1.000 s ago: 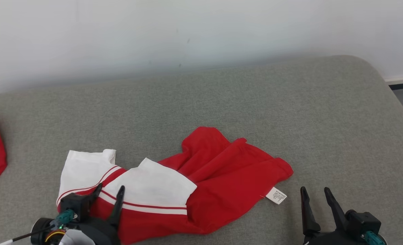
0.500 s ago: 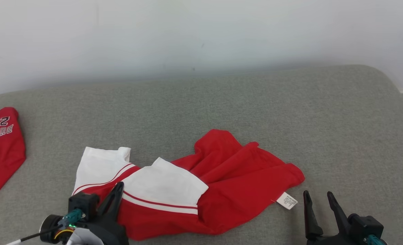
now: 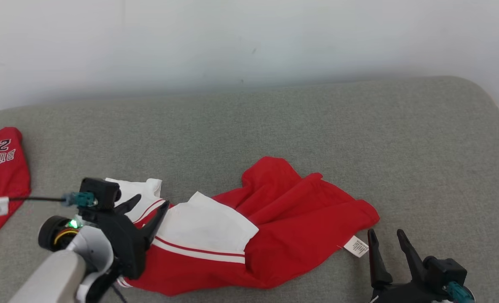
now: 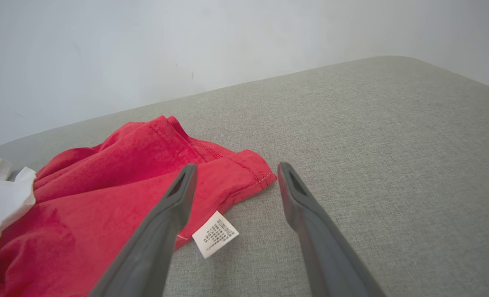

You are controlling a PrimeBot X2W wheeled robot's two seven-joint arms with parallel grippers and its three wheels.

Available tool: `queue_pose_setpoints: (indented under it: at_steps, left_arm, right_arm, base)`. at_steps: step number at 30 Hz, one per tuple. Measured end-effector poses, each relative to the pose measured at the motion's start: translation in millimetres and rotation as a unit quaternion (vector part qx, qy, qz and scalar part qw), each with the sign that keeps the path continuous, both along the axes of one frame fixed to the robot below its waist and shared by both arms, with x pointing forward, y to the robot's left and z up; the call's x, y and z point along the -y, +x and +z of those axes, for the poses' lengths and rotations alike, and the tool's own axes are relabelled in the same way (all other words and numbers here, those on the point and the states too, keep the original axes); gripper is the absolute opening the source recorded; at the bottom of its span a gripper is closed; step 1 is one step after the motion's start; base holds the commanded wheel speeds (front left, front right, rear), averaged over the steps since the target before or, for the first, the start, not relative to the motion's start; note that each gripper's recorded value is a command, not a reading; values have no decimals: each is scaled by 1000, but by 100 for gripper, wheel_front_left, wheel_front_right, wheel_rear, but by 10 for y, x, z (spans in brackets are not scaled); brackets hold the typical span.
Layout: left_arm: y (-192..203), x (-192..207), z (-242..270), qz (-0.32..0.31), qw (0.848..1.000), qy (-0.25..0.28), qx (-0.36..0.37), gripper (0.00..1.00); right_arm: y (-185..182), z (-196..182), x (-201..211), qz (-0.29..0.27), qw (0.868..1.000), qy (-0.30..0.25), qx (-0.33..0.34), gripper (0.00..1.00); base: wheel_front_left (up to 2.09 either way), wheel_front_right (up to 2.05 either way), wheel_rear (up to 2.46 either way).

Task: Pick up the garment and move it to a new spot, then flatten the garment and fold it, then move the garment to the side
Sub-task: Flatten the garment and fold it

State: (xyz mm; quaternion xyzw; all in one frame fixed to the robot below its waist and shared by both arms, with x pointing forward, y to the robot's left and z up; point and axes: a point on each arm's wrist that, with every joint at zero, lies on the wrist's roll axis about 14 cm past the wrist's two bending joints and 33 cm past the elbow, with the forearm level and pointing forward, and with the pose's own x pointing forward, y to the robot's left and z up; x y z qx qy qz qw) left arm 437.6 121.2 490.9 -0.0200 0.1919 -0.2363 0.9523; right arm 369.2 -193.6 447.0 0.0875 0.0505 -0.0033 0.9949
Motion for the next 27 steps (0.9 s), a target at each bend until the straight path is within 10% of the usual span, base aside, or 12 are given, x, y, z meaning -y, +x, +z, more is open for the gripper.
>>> queue_pose_setpoints:
  at_steps: [16,18,21,27]
  left_arm:
    - [-241,-65,-428,-39,987,37,-152,100]
    - [-251,-68,-447,-37,986,38,-155,84]
    - [-244,-73,-441,-34,987,35,-150,0]
    - [-213,-67,-320,-30,992,21,-119,0]
  right_arm:
    - [-76,-39,140,-26,1000,14,-6,100]
    - [-71,-31,141,-26,1000,13,-5,100]
    - [-58,-14,134,-24,1000,12,-2,100]
    - [-43,3,118,-22,1000,13,1,100]
  base:
    - [0,0,0]
    - [0,0,0]
    - [0,0,0]
    - [0,0,0]
